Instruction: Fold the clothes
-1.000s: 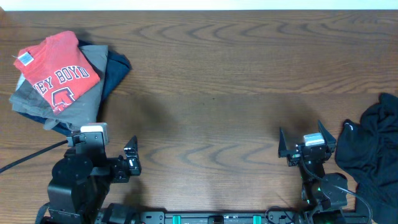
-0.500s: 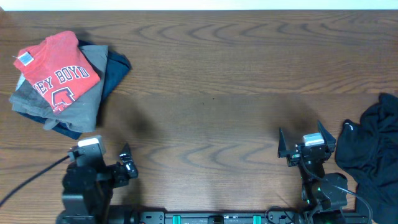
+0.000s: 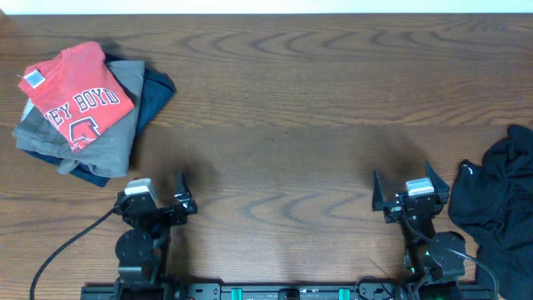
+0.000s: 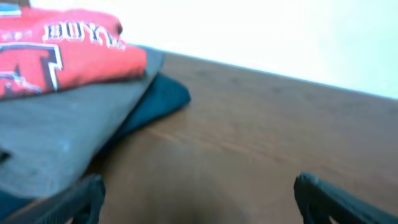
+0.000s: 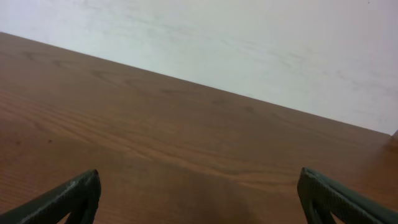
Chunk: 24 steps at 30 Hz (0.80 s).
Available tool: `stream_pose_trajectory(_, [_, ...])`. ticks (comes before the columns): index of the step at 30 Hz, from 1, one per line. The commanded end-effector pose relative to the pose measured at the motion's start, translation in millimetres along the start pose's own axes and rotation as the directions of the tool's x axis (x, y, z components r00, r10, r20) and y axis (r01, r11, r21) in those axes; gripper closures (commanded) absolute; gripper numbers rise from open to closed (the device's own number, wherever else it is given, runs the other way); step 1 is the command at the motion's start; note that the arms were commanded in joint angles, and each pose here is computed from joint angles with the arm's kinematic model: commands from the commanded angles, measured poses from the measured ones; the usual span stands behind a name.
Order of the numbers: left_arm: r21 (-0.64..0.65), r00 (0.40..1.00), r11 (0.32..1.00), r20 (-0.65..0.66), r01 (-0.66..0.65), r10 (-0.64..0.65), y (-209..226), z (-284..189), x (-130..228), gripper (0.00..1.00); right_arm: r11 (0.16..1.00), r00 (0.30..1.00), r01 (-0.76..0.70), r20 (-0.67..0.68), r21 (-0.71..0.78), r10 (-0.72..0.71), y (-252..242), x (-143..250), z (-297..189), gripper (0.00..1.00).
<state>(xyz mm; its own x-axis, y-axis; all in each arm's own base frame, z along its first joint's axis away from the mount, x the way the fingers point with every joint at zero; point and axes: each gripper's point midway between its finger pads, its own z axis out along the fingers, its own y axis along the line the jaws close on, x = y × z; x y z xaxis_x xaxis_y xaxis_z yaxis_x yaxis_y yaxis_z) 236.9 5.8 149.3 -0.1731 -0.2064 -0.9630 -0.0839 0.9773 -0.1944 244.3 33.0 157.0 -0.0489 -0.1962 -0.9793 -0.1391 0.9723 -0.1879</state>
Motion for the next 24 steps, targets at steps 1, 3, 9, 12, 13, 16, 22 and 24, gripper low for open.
stream_pose_trajectory(1, [0.018, 0.998, 0.999, 0.039, -0.047, 0.047, -1.0, 7.0, 5.6, 0.02, 1.000, 1.000, -0.008, 0.000, 0.006, 0.008, -1.6, 0.5, -0.3, 0.01])
stream_pose_trajectory(3, [0.019, 0.997, 0.998, 0.037, -0.067, 0.066, -0.6, 8.9, 10.1, 0.02, 1.000, 1.000, -0.008, 0.000, 0.006, 0.008, -1.6, 0.5, -0.3, 0.01])
stream_pose_trajectory(9, [0.023, 0.996, 0.996, 0.030, -0.087, 0.087, -1.2, 8.9, 11.8, 0.02, 1.000, 1.000, -0.008, 0.000, 0.006, 0.008, -1.6, 0.6, -0.3, 0.01])
stream_pose_trajectory(12, [0.032, 0.996, 0.996, 0.031, -0.088, 0.087, -2.7, 8.8, 11.7, 0.02, 1.000, 1.000, -0.008, 0.000, 0.006, 0.008, -1.6, 0.5, -0.3, 0.01])
stream_pose_trajectory(13, [0.032, 0.996, 0.996, 0.031, -0.088, 0.087, -2.7, 8.8, 11.7, 0.02, 1.000, 1.000, -0.008, 0.000, 0.006, 0.008, -1.6, 0.6, -0.3, 0.01])
stream_pose_trajectory(16, [0.032, 0.996, 0.996, 0.031, -0.088, 0.087, -2.8, 8.8, 11.6, 0.02, 1.000, 1.000, -0.008, 0.000, 0.006, 0.008, -1.6, 0.6, -0.3, 0.01])
stream_pose_trajectory(22, [0.032, 0.996, 0.996, 0.029, -0.088, 0.087, -2.7, 9.0, 12.1, 0.02, 1.000, 1.000, -0.008, 0.000, 0.006, 0.008, -1.6, 0.5, -0.3, 0.01])
stream_pose_trajectory(24, [0.032, 0.996, 0.996, 0.029, -0.088, 0.087, -2.7, 9.0, 12.1, 0.02, 1.000, 1.000, -0.008, 0.000, 0.006, 0.008, -1.6, 0.5, -0.3, 0.01])
